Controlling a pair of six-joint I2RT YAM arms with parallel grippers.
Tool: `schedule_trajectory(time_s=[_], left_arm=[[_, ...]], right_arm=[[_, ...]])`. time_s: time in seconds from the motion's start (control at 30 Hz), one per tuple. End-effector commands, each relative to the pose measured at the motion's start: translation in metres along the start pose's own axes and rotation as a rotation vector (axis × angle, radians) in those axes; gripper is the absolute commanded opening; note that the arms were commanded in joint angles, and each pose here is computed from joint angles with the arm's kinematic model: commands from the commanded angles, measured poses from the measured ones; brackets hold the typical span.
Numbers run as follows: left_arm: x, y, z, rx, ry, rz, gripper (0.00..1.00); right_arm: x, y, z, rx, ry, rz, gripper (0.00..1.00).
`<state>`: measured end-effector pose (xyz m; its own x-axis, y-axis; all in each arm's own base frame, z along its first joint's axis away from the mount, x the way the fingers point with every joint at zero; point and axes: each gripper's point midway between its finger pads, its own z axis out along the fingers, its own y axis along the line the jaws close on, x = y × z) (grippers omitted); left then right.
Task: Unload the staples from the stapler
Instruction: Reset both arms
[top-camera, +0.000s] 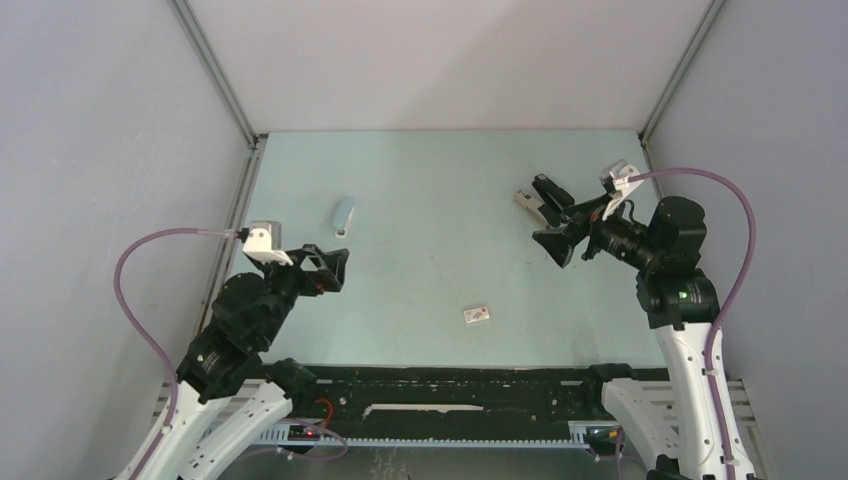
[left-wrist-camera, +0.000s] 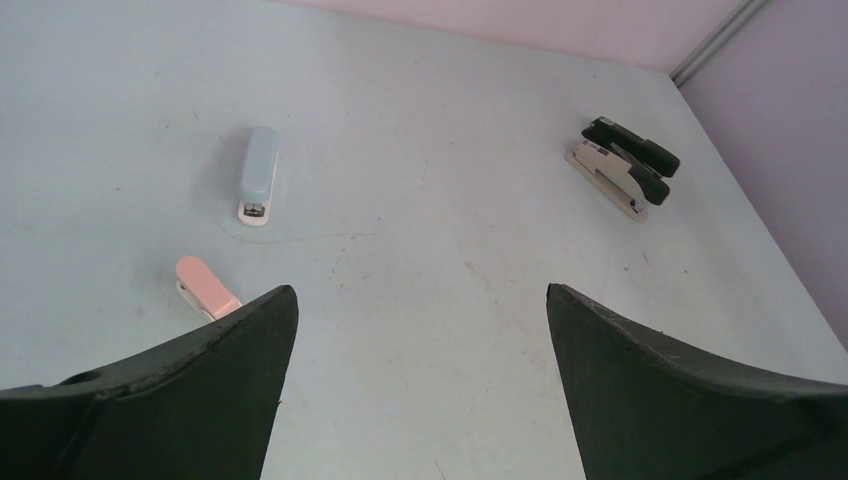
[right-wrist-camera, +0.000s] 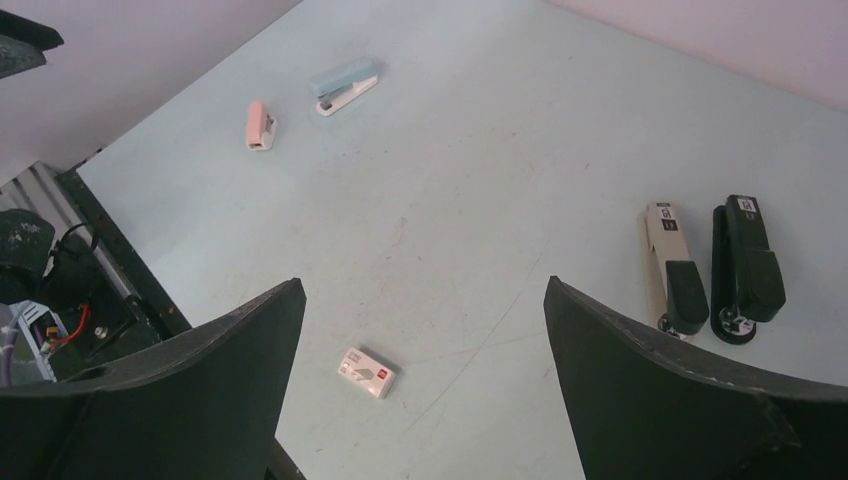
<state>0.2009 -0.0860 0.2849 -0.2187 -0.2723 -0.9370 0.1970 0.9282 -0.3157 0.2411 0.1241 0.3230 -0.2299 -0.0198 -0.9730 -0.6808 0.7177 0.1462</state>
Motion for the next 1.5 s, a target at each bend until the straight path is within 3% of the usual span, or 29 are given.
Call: schedule_trajectory(time_s=[0.0, 0.3, 1.47], left_arm=[[0.005, -0.006, 0.015, 0.044, 0.023, -0.005, 1.00], [0.006, -0.004, 0.024, 0.058, 0.040, -0.029, 1.00], [0.007, -0.006, 0.021, 0.078, 0.033, -0.019, 1.00]], right_arm=[[-0.012, -0.006, -0.003, 0.058, -0.056, 0.017, 1.00], [-0.015, -0.017, -0.004, 0.130, -0.082, 0.039, 1.00], [-0.011, -0.013, -0.001, 0.117, -0.078, 0.042, 1.00]])
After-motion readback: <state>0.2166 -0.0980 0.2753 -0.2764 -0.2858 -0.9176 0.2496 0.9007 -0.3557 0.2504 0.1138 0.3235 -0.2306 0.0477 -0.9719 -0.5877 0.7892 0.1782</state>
